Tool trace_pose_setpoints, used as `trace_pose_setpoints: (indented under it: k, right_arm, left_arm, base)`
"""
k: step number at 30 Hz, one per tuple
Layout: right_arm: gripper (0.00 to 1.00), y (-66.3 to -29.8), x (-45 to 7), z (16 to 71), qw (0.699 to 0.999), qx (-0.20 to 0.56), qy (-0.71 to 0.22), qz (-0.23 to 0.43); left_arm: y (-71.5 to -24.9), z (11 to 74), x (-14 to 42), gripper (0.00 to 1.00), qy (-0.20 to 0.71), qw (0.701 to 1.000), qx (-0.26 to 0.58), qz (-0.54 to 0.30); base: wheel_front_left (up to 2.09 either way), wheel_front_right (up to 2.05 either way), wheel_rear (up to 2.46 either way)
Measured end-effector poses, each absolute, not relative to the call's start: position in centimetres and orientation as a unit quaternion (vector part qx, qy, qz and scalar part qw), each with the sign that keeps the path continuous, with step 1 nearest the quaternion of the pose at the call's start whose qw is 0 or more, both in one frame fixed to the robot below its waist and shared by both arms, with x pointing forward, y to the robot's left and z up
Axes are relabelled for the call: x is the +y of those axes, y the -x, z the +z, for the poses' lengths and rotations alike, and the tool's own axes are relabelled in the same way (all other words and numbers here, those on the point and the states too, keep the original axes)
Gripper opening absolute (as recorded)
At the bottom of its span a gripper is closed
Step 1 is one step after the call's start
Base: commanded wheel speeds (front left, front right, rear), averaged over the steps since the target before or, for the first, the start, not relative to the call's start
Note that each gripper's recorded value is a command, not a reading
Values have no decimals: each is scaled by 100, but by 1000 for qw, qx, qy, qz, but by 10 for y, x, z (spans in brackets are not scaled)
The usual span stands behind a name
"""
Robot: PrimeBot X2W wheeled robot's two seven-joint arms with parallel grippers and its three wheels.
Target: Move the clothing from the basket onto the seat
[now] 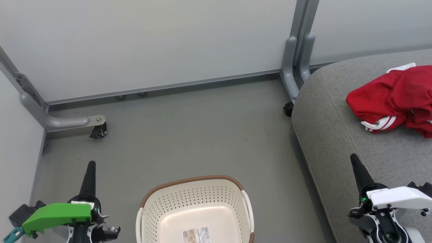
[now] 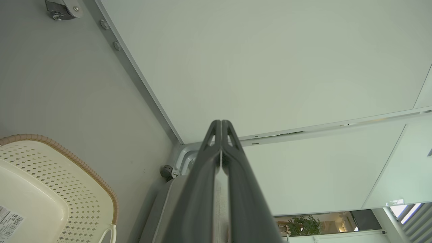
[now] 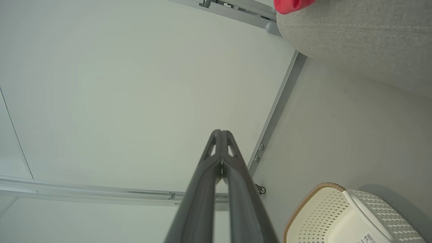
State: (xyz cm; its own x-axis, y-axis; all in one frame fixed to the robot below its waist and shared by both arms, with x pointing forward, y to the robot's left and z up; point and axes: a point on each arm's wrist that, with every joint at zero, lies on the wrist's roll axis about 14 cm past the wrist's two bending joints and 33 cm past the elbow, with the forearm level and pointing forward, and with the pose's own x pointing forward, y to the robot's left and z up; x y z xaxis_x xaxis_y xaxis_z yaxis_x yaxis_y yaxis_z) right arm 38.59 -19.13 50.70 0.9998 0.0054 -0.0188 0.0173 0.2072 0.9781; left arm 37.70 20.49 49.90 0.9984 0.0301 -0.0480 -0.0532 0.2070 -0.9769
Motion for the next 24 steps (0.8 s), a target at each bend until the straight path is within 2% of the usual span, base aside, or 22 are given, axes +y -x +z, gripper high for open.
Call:
trace_pose_setpoints:
  k: [24]
  right_arm:
    - [0, -386, -197, 510, 719, 3, -695, 0]
  left_arm:
    - [-384, 507, 201, 0, 694, 720, 4, 7]
  base:
    - [0, 0, 0]
